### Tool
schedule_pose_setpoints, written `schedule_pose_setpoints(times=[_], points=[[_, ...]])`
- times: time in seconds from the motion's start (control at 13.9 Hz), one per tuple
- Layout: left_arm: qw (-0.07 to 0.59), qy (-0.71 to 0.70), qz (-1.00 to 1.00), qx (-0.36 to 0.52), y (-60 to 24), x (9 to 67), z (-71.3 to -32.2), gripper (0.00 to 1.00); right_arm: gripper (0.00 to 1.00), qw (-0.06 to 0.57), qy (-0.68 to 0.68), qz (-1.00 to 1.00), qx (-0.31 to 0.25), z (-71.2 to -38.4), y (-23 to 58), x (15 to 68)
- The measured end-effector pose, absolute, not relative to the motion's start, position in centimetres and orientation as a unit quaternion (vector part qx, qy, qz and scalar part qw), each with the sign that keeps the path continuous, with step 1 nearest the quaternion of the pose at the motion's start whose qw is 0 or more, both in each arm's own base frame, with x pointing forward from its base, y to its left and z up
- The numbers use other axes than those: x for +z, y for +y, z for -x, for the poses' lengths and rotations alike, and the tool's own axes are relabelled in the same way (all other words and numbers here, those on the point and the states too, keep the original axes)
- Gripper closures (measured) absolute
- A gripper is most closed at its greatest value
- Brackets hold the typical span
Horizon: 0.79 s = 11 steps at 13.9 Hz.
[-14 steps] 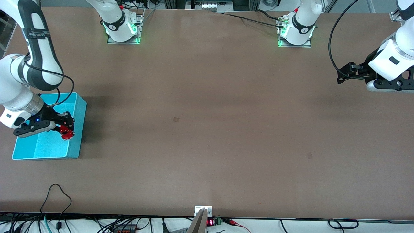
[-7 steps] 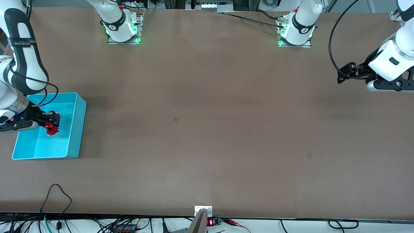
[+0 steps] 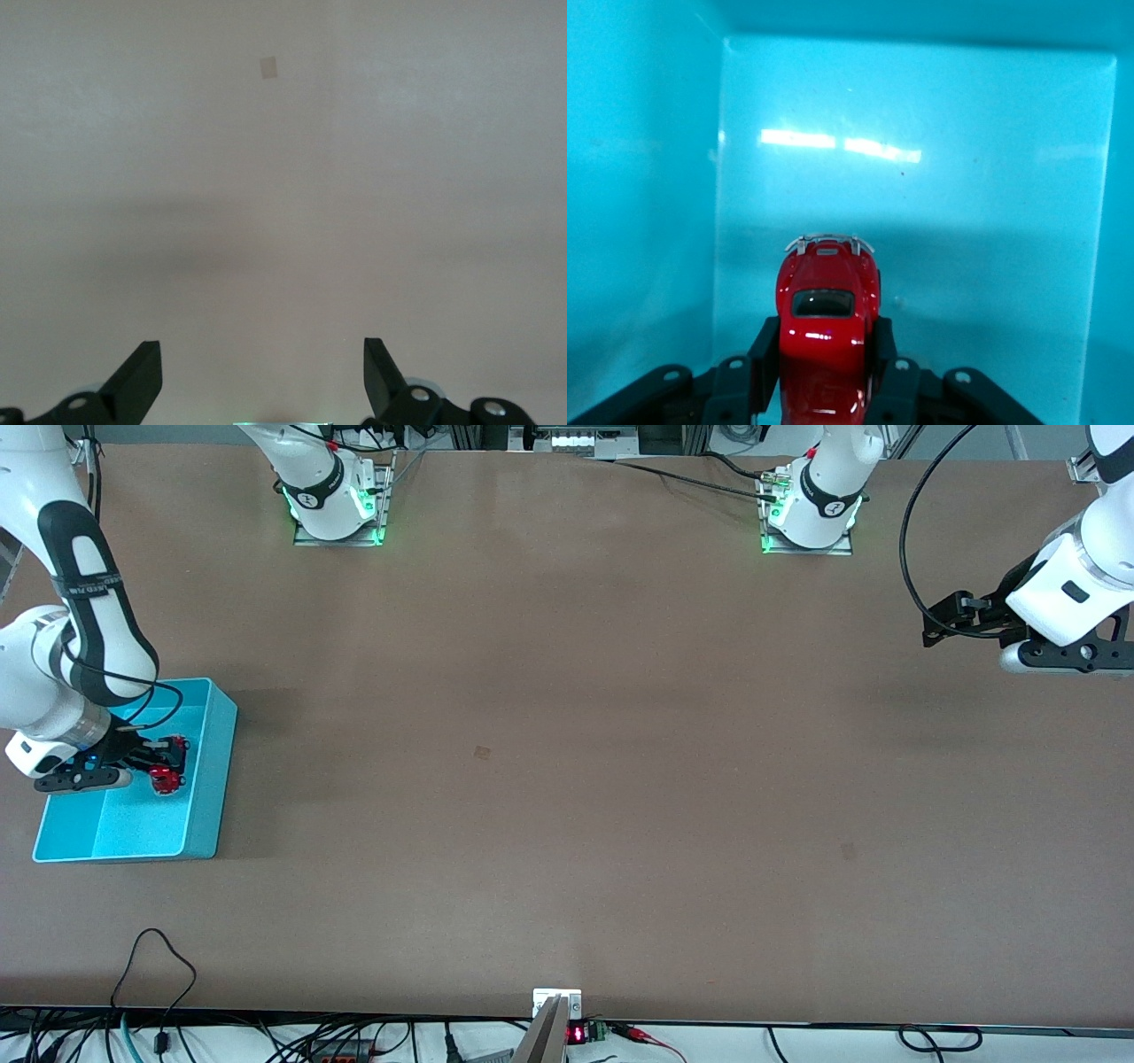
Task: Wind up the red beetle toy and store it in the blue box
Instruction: 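Lower the held car into the blue box with the right gripper, then open the right gripper to release the car in the box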
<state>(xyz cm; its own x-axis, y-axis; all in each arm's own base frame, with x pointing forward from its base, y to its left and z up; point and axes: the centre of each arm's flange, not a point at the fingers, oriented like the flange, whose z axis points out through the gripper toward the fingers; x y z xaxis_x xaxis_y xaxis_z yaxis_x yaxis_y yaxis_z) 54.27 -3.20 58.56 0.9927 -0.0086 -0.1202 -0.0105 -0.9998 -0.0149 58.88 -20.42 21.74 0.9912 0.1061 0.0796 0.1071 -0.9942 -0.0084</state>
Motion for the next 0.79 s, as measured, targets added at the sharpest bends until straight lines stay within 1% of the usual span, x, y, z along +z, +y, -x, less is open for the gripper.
schedule_pose_setpoints(times=[0.22,0.36,0.5,0.72,0.79], points=[[0.008,0.007,0.998,0.07,-3.4,59.7,-53.8,0.0,0.55,0.005,-0.042,0.999,-0.032,-58.2,-21.7,19.7],[0.009,0.01,0.997,0.07,-3.7,60.0,-53.8,0.0,0.55,0.0,-0.036,0.998,-0.043,-58.2,-22.4,19.5],[0.009,0.01,0.997,0.071,-3.8,60.0,-53.7,0.0,0.39,-0.014,-0.035,0.997,-0.062,-58.1,-23.5,19.1],[0.009,0.008,0.997,0.071,-3.5,60.0,-53.7,0.0,0.07,-0.019,-0.038,0.997,-0.072,-58.2,-24.1,18.9],[0.008,0.007,0.997,0.071,-3.4,60.0,-53.7,0.0,0.0,-0.018,-0.04,0.996,-0.075,-58.5,-24.0,19.5]])
